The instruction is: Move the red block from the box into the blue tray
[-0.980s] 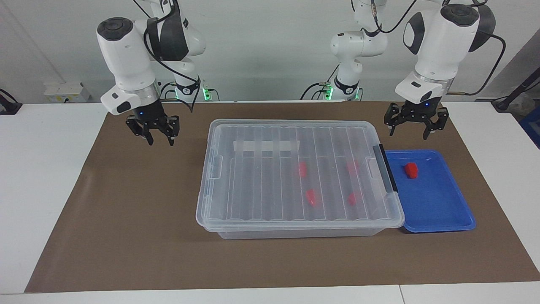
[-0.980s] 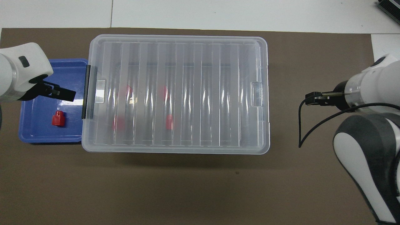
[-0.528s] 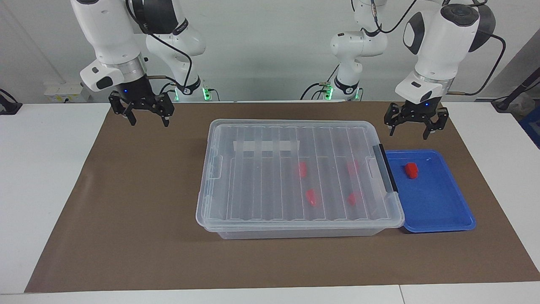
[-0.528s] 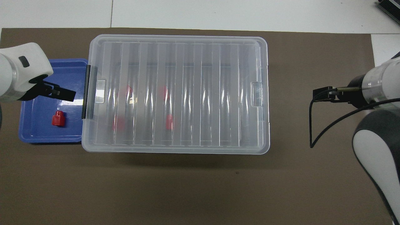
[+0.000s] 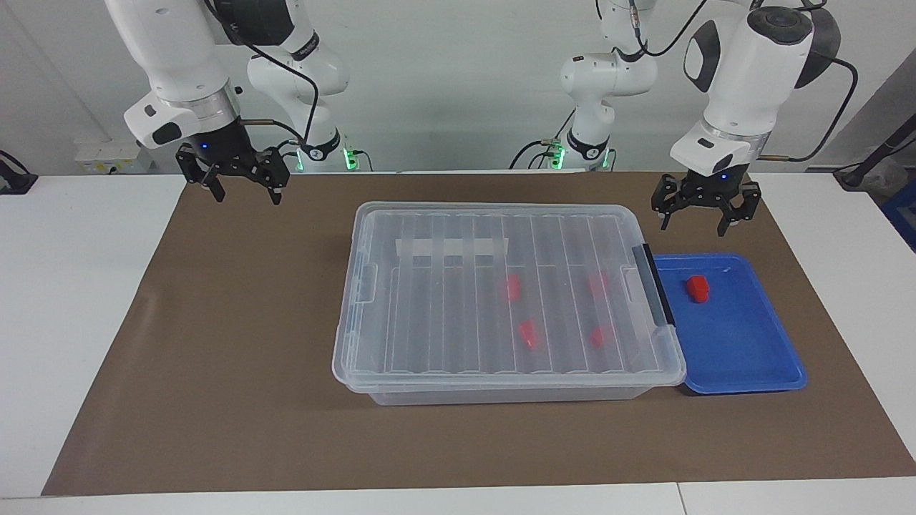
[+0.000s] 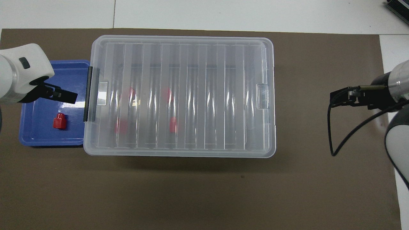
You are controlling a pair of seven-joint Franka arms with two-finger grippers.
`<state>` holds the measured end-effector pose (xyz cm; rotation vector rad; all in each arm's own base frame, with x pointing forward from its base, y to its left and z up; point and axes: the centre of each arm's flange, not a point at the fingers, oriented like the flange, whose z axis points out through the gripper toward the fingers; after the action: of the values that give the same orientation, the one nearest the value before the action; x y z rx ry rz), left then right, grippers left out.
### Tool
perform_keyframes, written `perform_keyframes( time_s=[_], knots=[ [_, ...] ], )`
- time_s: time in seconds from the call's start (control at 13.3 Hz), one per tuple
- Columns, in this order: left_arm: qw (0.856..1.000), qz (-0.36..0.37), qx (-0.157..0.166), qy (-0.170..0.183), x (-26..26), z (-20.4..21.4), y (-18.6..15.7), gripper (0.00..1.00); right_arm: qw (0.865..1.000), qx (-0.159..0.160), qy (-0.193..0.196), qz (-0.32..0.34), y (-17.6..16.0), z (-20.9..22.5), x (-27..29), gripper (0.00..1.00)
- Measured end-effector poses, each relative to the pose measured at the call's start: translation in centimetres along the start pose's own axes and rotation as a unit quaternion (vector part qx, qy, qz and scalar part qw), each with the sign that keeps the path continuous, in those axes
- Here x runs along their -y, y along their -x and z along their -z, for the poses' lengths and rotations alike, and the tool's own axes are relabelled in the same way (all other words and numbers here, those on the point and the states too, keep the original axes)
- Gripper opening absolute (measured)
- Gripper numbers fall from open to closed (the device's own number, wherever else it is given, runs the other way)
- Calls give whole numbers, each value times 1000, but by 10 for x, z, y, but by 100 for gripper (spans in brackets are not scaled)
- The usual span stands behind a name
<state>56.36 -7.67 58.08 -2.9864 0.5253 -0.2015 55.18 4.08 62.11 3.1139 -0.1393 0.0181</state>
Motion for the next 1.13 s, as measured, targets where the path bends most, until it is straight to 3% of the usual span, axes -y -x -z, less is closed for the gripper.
perform_keyframes(
  time_s=[1.13],
  knots=[
    [1000,0,0,0,0,0,0,100,1000,13,2,-5,2,-2,-6,100]
  ],
)
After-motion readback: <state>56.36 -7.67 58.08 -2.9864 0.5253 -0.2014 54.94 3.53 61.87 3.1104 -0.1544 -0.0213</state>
